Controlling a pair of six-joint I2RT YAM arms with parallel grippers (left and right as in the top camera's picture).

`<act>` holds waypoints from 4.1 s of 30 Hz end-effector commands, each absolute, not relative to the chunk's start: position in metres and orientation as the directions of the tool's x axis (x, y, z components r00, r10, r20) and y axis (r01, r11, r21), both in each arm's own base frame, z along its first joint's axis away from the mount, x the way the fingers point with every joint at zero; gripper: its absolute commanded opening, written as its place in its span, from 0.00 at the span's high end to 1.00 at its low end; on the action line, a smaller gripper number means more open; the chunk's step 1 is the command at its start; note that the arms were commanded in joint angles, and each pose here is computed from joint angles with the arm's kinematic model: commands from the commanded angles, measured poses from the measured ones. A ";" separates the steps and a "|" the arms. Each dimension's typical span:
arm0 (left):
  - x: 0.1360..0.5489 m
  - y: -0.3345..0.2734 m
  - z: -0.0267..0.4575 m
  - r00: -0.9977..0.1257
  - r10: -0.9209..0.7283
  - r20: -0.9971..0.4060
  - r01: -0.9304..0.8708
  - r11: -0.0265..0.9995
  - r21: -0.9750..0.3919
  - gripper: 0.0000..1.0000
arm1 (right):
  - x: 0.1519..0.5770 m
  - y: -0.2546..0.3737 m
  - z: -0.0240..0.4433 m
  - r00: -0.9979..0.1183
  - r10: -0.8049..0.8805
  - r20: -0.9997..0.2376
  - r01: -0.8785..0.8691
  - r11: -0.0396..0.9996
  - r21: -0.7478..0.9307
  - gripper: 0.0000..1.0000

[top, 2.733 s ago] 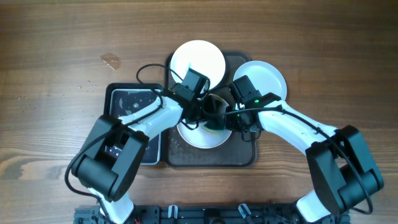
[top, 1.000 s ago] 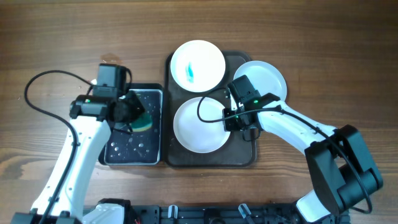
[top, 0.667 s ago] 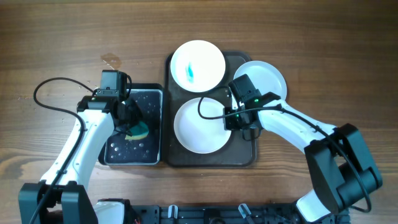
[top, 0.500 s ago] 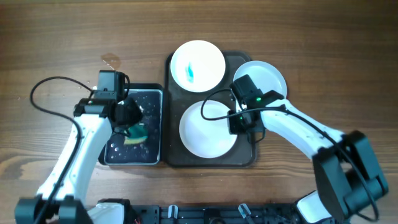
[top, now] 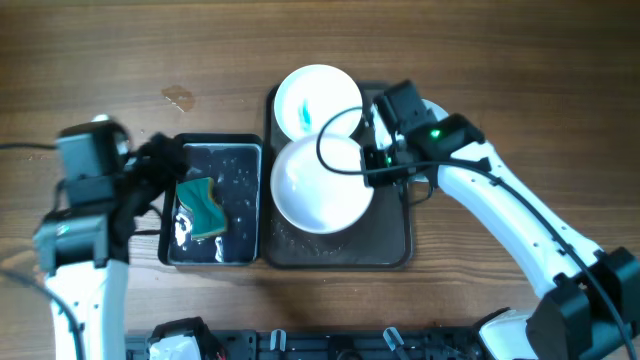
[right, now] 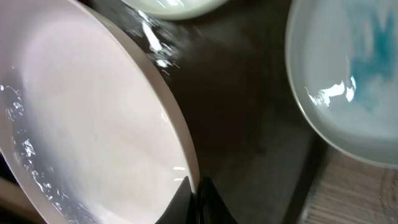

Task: Clean dirty plates on tray and stack at the side

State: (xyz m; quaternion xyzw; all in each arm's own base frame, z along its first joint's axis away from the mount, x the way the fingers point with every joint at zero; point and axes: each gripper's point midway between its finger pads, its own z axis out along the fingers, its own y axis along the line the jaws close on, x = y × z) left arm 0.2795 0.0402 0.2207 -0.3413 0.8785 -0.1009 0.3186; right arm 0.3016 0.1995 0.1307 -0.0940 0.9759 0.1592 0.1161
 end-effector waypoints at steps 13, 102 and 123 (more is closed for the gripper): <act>0.246 0.115 0.240 -0.344 -0.804 -0.486 -0.723 0.557 -0.409 0.00 | 0.360 0.332 0.147 -0.871 -0.312 -0.378 -0.407 0.891 0.201 0.96; 0.246 0.115 0.240 -0.345 -0.804 -0.485 -0.723 0.557 -0.408 0.00 | 0.295 0.386 0.305 -0.219 -0.650 -0.728 -0.098 0.757 -0.646 0.96; 0.246 0.115 0.240 -0.345 -0.804 -0.485 -0.723 0.557 -0.408 0.00 | 0.366 0.333 0.230 -0.865 -0.142 -0.481 -0.373 0.823 0.428 0.96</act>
